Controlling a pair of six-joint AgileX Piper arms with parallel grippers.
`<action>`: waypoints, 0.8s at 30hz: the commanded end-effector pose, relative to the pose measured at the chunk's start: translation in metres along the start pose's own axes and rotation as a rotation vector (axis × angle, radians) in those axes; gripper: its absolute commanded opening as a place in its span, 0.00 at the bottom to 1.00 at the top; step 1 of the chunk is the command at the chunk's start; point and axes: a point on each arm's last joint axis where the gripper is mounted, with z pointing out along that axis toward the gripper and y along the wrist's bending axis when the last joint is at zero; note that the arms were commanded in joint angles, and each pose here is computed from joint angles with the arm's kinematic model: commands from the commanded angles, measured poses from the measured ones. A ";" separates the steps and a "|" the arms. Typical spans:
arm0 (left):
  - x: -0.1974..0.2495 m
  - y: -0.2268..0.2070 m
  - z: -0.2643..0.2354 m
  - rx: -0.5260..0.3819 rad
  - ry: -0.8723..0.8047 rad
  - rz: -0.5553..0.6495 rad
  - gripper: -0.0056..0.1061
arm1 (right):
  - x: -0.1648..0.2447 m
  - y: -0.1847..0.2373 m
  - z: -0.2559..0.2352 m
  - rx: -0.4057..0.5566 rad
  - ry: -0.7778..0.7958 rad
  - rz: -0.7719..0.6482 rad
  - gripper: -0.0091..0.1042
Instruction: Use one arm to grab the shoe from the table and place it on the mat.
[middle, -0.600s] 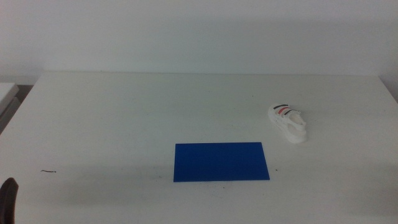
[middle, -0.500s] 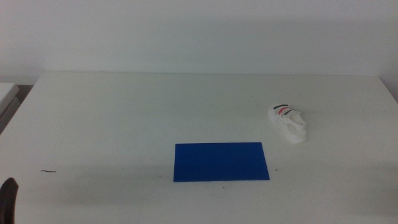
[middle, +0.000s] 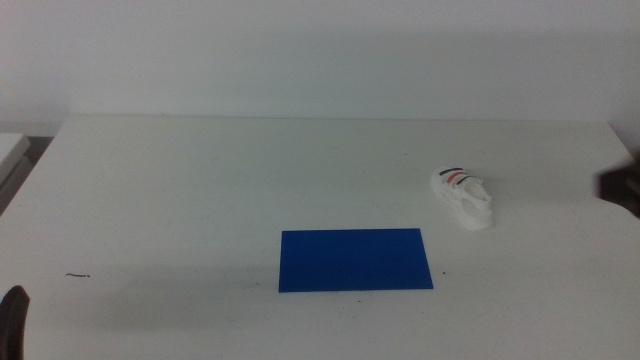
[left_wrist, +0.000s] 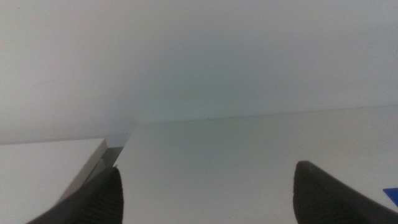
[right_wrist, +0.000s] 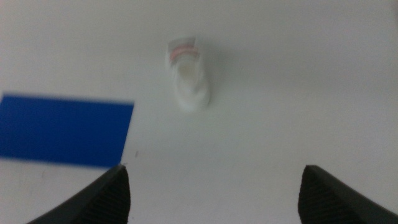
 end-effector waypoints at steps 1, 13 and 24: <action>-0.001 0.000 0.000 0.002 -0.008 -0.005 0.89 | -0.025 0.003 0.027 -0.024 0.172 -0.001 0.87; -0.001 0.000 0.000 0.002 -0.008 -0.005 0.89 | -0.101 0.039 0.189 -0.081 0.448 -0.291 0.87; -0.001 0.000 0.000 0.002 -0.008 -0.005 0.89 | -0.074 0.035 0.285 -0.047 0.482 -0.342 0.87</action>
